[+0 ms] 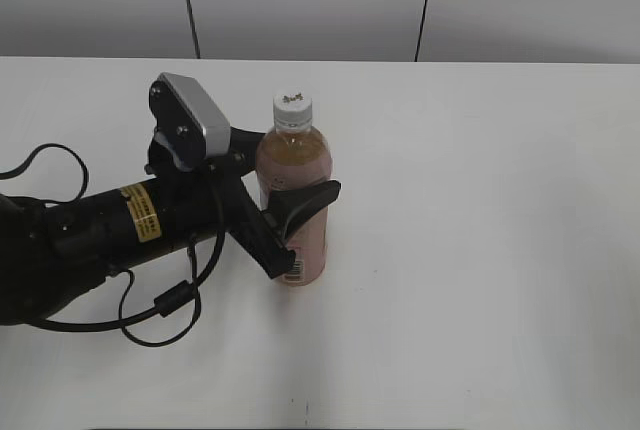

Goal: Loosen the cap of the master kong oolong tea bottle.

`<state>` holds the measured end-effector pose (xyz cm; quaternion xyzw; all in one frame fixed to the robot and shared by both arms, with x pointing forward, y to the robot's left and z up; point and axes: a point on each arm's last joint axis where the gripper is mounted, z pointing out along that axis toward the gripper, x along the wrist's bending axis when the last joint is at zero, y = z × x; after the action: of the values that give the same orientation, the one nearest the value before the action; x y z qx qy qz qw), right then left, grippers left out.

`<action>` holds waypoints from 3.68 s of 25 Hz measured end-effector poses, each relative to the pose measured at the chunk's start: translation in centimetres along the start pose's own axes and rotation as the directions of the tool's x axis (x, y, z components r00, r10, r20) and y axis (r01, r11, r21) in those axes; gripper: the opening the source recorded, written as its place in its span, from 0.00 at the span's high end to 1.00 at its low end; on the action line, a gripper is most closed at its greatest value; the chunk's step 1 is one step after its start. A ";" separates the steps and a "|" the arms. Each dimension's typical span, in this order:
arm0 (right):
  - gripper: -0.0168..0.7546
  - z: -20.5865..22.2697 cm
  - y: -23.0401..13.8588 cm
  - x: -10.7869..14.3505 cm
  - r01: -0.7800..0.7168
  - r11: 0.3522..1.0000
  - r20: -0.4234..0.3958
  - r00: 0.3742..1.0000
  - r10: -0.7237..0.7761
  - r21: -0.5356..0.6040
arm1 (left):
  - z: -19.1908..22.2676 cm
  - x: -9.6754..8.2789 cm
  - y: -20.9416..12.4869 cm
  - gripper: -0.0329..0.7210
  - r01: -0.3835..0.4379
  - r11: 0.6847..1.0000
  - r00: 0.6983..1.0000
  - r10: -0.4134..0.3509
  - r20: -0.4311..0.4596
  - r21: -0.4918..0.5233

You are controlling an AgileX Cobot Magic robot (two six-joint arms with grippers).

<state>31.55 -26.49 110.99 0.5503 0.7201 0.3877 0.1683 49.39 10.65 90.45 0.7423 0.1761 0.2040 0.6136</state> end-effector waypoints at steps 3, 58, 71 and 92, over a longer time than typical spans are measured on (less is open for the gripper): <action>0.43 1.9 3.4 -0.2 -0.044 0.998 -0.113 0.992 0.050 0.054 | 0.0 0.0 0.1 0.35 0.000 1.000 1.000 0.000 0.001 0.000; 0.44 23.1 16.8 12.7 -0.227 0.744 -0.155 0.901 0.406 0.628 | -1.0 0.3 1.7 0.35 -0.060 0.988 0.998 0.064 -0.027 0.145; 0.45 25.8 16.0 12.4 -0.316 0.696 -0.019 0.904 0.428 0.645 | -0.6 0.4 2.0 0.35 -0.076 0.984 0.996 0.081 -0.022 0.163; 0.61 26.8 15.7 12.7 -0.310 0.689 -0.011 0.908 0.419 0.655 | -0.5 0.4 2.0 0.35 -0.084 0.983 0.996 0.088 -0.015 0.166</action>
<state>55.59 -3.29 107.75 0.6735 0.6950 0.1877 -0.1680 49.49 10.91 92.58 0.7951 0.1670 0.2233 0.5386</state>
